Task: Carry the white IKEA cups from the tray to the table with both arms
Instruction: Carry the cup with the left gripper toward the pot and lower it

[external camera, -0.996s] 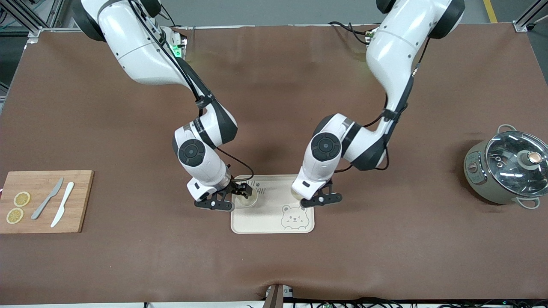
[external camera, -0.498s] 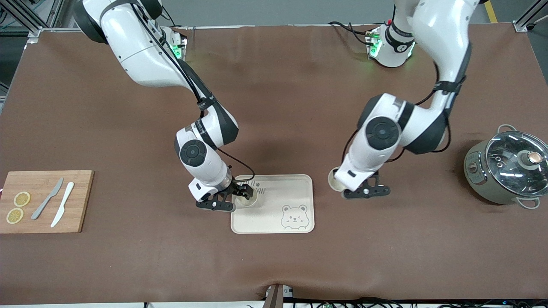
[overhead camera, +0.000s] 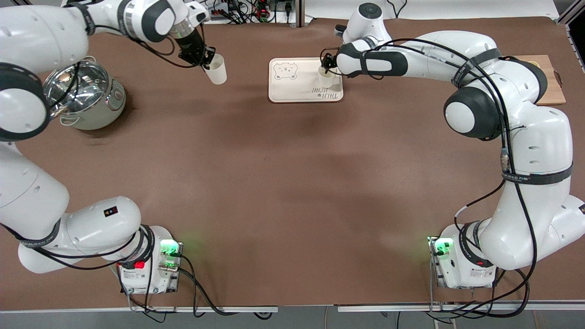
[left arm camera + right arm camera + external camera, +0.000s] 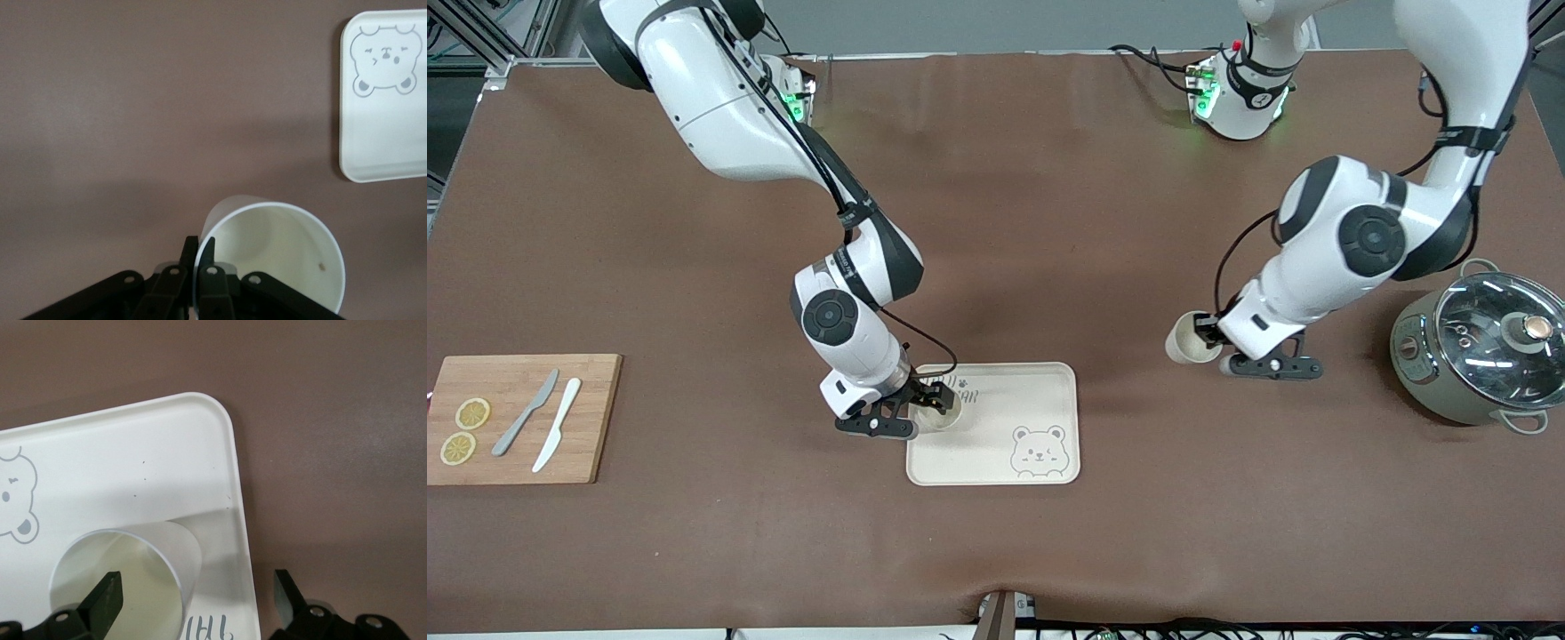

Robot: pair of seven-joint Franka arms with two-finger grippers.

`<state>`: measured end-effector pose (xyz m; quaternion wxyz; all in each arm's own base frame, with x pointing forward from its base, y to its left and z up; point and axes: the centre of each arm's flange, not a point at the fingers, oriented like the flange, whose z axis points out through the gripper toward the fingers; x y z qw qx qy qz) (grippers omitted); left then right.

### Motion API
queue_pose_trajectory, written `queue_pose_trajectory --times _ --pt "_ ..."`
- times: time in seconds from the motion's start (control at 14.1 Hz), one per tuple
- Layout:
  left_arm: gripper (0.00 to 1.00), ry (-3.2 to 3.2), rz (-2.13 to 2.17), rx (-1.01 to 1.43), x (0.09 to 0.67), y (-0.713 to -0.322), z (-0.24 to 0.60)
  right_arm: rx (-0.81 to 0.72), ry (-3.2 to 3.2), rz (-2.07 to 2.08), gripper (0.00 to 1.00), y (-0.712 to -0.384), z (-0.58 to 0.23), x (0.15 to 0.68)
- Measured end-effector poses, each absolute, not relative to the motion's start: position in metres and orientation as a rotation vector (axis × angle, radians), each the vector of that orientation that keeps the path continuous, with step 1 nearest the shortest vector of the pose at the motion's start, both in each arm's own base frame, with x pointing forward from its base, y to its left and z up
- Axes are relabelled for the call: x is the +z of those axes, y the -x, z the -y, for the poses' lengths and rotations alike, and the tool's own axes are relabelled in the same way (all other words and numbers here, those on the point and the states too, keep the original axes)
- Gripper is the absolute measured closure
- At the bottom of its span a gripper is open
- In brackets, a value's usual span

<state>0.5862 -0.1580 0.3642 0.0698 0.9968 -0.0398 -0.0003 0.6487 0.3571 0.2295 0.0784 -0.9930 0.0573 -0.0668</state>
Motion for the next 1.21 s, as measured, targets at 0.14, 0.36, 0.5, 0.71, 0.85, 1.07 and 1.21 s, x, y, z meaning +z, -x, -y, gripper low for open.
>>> queue_pose_trajectory --times 0.14,0.36,0.5,0.71,0.85,1.07,1.21 --pt "0.96 -2.973 0.166 0.019 0.346 -0.574 0.132 -0.217 2.990 -0.143 0.00 -0.649 -0.357 0.229" --pt "0.96 -2.958 0.214 0.029 0.322 -0.558 0.129 -0.221 2.995 -0.135 0.00 -0.649 -0.357 0.229" --pt "0.96 -2.964 0.256 0.045 0.315 -0.552 0.134 -0.219 2.996 -0.133 0.00 -0.648 -0.357 0.228" --pt "0.96 -2.981 0.306 0.053 0.305 -0.545 0.136 -0.214 2.999 -0.127 0.00 -0.647 -0.358 0.225" --pt "0.96 -2.992 0.333 0.056 0.301 -0.542 0.135 -0.209 3.001 -0.126 0.06 -0.647 -0.359 0.222" --pt "0.96 -3.021 0.373 0.080 0.294 -0.542 0.126 -0.204 3.003 -0.126 0.33 -0.646 -0.359 0.219" --pt "0.96 -3.032 0.386 0.080 0.286 -0.542 0.118 -0.204 3.003 -0.125 0.52 -0.646 -0.359 0.219"
